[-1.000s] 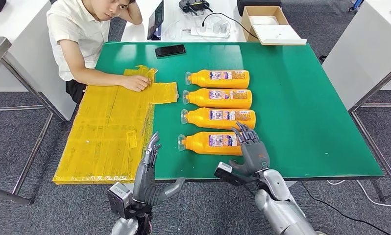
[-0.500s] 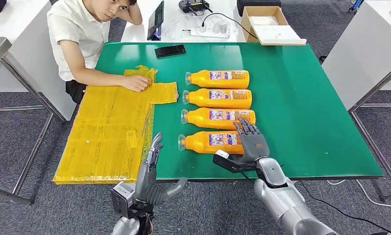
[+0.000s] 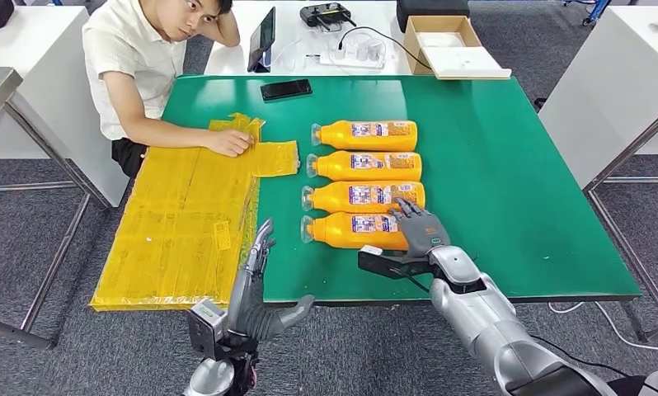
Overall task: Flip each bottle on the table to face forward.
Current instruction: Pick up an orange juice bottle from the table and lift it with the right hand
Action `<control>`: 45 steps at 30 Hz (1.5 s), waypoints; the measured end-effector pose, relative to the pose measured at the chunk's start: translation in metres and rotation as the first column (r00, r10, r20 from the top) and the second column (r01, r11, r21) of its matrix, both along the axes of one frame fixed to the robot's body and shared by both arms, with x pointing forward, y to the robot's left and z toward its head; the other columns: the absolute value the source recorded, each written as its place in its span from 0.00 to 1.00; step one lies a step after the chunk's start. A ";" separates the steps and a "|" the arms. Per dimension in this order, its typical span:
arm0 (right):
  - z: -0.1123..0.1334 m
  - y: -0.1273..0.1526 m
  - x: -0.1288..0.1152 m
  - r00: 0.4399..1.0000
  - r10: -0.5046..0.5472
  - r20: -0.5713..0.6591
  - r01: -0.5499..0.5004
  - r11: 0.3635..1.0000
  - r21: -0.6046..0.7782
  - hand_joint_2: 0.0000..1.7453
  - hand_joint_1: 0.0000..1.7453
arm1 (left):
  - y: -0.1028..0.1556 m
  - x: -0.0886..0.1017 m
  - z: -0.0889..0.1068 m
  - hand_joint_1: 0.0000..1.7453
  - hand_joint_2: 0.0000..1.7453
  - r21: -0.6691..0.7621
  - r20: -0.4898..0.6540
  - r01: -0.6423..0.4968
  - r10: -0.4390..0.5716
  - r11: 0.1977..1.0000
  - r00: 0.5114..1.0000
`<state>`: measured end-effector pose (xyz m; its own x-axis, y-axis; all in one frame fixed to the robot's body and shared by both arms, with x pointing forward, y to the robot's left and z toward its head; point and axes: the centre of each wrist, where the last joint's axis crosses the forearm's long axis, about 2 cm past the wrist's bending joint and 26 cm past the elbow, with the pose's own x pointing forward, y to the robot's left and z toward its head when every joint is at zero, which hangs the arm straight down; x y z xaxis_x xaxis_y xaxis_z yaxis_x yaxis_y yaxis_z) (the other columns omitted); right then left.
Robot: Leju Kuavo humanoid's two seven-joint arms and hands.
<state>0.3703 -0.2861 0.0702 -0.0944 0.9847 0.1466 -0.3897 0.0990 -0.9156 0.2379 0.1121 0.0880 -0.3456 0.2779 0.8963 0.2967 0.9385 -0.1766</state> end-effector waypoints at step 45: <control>-0.034 0.038 -0.110 0.909 -0.198 0.368 -0.154 0.660 0.735 1.00 1.00 | 0.021 -0.010 -0.013 0.00 1.00 -0.192 -0.431 -0.275 0.171 0.942 0.886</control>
<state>0.2606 -0.2481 0.0363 -0.2942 0.5622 0.7729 -0.0136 0.8062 -0.5915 0.2274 0.1331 0.0748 -0.0487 0.4615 0.8858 -0.0611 0.8838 -0.4638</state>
